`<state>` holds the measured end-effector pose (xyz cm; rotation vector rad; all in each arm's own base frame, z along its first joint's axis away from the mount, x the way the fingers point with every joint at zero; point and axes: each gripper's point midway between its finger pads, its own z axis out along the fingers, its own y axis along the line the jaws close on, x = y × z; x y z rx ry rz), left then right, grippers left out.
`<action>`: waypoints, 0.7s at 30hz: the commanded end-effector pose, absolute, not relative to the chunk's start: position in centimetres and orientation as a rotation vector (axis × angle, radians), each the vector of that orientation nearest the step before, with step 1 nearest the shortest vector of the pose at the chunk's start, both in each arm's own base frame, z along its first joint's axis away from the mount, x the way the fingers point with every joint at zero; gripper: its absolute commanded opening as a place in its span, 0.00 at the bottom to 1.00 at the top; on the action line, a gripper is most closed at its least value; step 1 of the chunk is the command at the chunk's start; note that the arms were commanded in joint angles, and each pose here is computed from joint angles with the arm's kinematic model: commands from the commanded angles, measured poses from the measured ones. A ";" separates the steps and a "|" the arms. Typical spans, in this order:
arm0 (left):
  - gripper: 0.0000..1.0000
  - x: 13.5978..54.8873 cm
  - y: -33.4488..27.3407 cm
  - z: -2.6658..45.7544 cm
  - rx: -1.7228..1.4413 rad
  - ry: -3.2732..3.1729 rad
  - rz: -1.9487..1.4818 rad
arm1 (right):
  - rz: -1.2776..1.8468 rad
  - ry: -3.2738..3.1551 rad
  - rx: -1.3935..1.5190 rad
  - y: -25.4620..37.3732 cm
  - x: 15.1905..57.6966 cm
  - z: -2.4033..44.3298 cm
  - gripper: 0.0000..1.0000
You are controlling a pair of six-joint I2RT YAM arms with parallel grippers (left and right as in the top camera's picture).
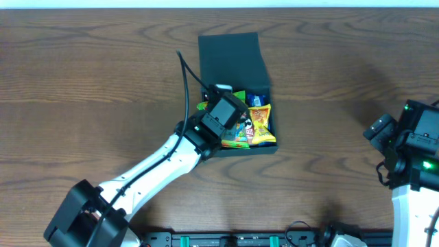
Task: Pack container
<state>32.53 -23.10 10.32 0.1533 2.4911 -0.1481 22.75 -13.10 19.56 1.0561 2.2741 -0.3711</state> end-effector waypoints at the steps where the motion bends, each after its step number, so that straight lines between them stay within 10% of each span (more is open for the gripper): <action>1: 0.06 34.4 -21.5 11.9 0.103 2.422 -0.057 | -0.381 2.259 1.082 -13.4 22.6 19.6 0.99; 21: 0.06 36.0 -23.0 6.5 0.114 2.494 -0.089 | -0.381 2.258 1.082 -13.4 22.5 19.6 0.99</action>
